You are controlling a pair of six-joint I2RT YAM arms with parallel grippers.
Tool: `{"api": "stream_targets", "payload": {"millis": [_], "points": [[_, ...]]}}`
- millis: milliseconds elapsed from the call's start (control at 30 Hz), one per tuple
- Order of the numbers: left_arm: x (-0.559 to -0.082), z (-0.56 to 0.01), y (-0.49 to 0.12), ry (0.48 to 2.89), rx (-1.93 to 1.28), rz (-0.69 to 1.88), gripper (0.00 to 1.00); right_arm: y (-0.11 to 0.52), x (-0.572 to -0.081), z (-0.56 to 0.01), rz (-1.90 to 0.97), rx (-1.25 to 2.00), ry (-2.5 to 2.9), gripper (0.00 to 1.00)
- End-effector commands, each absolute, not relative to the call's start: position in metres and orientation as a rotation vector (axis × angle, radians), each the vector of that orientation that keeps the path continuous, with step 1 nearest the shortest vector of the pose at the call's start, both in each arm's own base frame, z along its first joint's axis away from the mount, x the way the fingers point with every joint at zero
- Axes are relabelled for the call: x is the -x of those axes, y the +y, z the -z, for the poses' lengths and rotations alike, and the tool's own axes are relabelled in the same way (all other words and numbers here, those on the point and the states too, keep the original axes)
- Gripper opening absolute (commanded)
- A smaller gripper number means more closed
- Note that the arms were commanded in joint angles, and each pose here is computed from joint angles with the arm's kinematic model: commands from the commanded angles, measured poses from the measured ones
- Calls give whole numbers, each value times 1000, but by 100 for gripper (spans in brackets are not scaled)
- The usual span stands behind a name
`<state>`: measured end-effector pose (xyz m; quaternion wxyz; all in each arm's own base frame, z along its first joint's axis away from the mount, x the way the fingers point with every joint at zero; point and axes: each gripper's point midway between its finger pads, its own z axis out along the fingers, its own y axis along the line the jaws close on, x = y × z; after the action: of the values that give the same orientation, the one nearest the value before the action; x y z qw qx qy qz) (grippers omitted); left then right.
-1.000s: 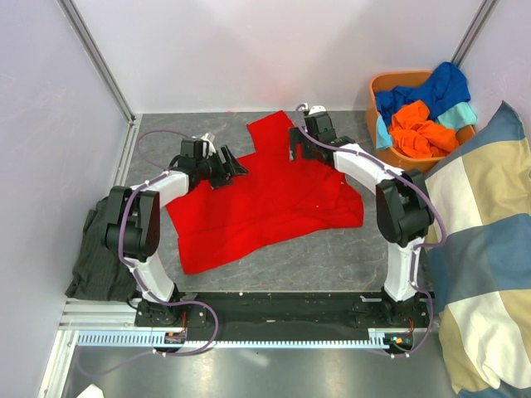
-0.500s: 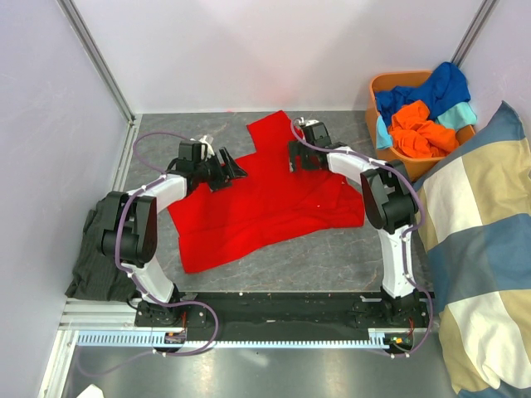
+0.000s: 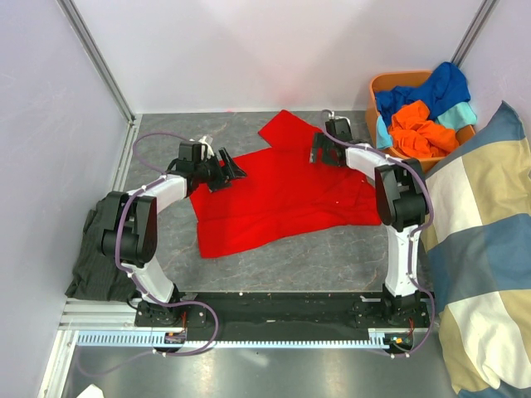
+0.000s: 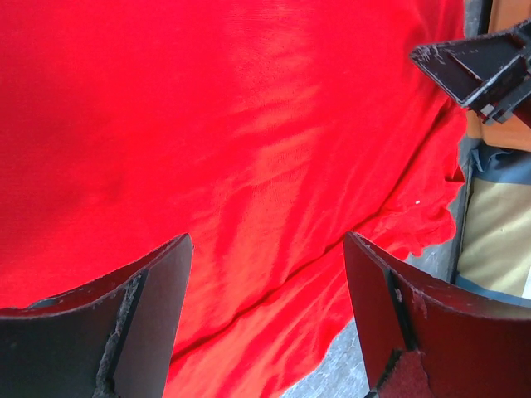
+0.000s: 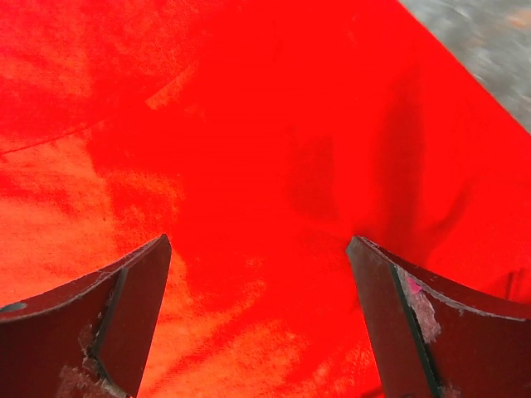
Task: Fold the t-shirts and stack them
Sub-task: Fold the flattened tshirt in 1/3 of the way
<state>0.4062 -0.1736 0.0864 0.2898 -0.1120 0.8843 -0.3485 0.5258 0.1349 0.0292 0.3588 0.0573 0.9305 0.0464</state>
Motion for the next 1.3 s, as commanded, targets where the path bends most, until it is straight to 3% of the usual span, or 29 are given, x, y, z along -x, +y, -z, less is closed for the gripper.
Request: {"api": "stream_targets", "payload": {"millis": [0, 733, 833, 1067, 1233, 1267], "points": [[-410, -102, -174, 2309, 290, 929, 81, 112, -495, -14, -19, -245, 2481, 98], [-406, -101, -166, 2314, 287, 870, 81, 105, -400, -22, -36, -284, 2555, 98], [-407, -104, -165, 2304, 282, 863, 81, 108, -414, -45, -58, -243, 2486, 98], [-406, -109, -164, 2291, 281, 865, 82, 127, -463, -186, -194, -147, 2173, 98], [-405, -113, -162, 2281, 287, 857, 81, 104, -440, -207, -115, -248, 2160, 98], [-405, -113, -161, 2280, 293, 852, 82, 98, -426, -187, -96, -295, 2206, 98]]}}
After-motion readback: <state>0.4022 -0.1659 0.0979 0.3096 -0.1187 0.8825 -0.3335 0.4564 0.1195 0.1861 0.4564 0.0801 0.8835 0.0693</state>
